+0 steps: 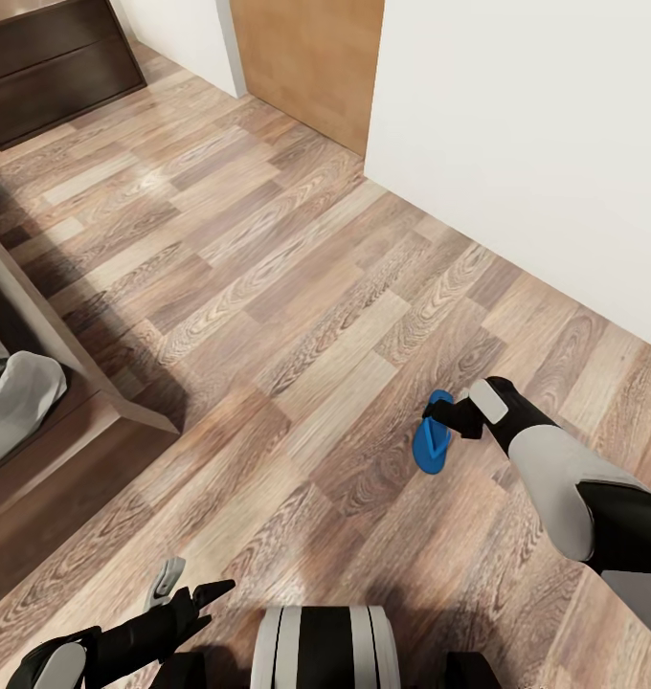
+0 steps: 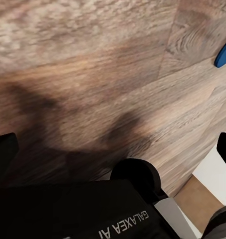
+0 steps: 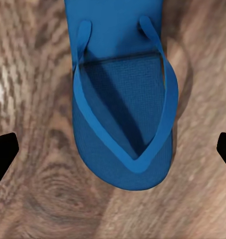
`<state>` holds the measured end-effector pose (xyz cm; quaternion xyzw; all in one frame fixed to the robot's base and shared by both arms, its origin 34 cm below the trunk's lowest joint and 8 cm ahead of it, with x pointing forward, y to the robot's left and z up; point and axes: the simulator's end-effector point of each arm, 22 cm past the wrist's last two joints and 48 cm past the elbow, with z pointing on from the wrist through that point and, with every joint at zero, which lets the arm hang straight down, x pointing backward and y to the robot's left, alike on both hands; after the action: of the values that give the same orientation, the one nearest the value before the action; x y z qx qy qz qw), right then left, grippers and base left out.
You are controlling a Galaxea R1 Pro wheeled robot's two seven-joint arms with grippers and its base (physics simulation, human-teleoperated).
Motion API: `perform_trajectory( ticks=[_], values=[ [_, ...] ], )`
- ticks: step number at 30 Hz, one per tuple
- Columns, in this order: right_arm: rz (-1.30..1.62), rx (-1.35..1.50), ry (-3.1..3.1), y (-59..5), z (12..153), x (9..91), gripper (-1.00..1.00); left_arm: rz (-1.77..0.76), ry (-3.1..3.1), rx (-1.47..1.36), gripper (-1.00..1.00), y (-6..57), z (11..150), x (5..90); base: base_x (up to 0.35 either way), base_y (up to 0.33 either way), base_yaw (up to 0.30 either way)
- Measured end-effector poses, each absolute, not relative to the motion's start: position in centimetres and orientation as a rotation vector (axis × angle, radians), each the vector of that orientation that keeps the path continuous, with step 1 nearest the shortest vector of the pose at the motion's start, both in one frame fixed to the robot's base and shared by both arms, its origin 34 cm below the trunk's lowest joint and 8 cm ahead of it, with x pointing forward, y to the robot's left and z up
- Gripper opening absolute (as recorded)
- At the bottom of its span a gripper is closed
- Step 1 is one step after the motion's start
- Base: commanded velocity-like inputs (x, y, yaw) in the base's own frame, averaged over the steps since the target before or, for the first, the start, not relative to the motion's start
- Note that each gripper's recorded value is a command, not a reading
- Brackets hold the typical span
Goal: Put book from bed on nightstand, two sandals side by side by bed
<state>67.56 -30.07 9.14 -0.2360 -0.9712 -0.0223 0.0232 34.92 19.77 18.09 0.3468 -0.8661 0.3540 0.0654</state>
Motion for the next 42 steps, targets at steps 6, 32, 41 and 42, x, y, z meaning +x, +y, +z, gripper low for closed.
perform_trajectory(
  ticks=[6, 32, 41, 42],
  values=[
    [-0.060, -0.726, -2.984, -30.0, 7.6, 66.6, 1.00, 1.049, -2.595, 1.052, 1.00, 19.8, 17.4, 34.2, 0.000, 0.000, 0.000],
    [-0.045, -0.719, -2.947, -30.1, 5.2, 64.9, 1.00, 1.016, -2.562, 1.063, 1.00, 19.8, 16.3, 32.9, 0.000, 0.000, 0.000],
    [-0.046, -0.718, -2.947, -30.0, 5.2, 64.9, 1.00, 1.017, -2.562, 1.063, 1.00, 19.8, 16.3, 32.9, 0.000, 0.000, 0.000],
    [-0.046, -0.718, -2.947, -30.0, 5.2, 64.9, 1.00, 1.017, -2.562, 1.063, 1.00, 19.8, 16.3, 32.9, 0.000, 0.000, 0.000]
  ],
)
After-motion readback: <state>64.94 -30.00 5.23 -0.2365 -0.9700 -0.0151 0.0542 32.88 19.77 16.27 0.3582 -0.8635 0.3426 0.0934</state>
